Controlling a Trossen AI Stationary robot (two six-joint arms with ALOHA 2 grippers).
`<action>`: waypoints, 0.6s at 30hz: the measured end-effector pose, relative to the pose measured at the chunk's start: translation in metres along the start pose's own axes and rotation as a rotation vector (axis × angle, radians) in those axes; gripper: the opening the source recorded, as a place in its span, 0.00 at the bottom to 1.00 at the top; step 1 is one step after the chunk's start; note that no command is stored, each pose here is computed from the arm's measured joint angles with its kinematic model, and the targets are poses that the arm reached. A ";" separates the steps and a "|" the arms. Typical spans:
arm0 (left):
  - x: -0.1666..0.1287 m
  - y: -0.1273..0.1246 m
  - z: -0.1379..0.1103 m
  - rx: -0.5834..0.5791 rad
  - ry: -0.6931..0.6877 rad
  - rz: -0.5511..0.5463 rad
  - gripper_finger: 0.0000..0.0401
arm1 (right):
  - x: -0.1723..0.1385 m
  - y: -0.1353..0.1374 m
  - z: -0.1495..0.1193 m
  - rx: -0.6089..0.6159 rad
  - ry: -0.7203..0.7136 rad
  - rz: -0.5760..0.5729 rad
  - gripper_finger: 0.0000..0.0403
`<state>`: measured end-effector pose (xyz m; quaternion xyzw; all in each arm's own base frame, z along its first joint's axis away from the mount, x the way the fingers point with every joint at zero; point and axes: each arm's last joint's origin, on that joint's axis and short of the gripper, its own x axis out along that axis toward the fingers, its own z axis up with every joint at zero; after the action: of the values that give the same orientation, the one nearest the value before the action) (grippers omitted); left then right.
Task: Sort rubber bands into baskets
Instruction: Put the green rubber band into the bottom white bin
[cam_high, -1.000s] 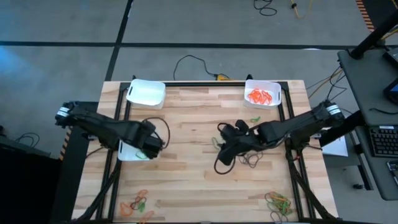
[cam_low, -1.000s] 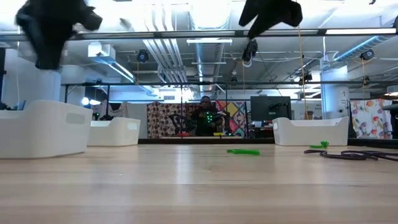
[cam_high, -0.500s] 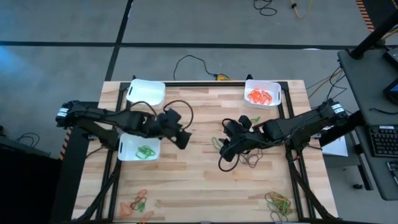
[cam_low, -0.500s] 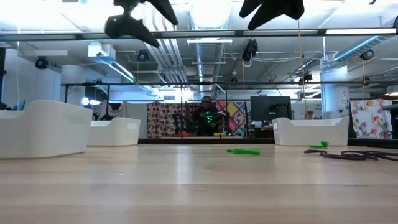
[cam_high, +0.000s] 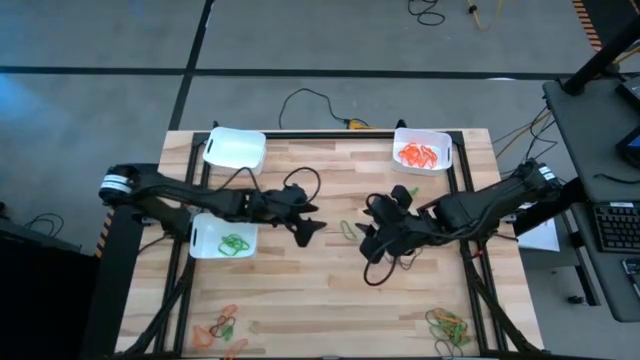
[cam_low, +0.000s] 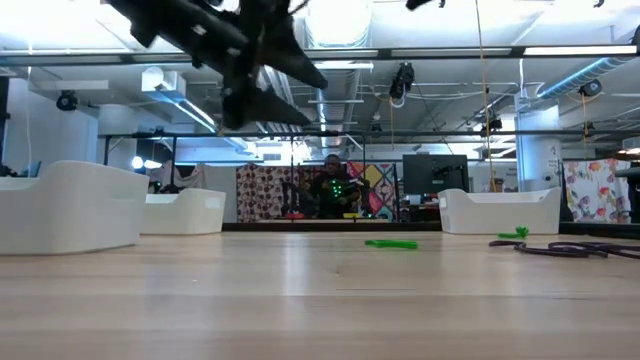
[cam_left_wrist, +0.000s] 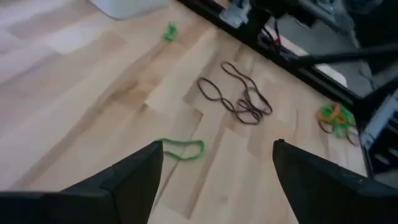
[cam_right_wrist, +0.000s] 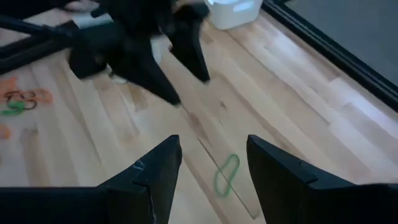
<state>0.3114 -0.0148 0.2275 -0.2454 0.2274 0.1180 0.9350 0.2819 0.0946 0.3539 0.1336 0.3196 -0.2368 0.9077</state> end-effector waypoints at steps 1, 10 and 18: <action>0.006 0.001 -0.002 0.017 0.020 -0.003 0.71 | -0.003 0.000 0.002 0.005 -0.008 0.006 0.44; 0.068 -0.003 -0.012 0.254 0.157 -0.084 0.70 | -0.029 -0.004 0.009 0.019 -0.014 0.038 0.44; 0.112 0.000 -0.009 0.343 0.213 -0.041 0.70 | -0.045 -0.005 -0.003 0.097 0.033 0.041 0.44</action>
<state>0.4055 -0.0073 0.1660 -0.0983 0.3366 0.0321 0.9359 0.2467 0.1068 0.3797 0.1877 0.3198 -0.2309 0.8996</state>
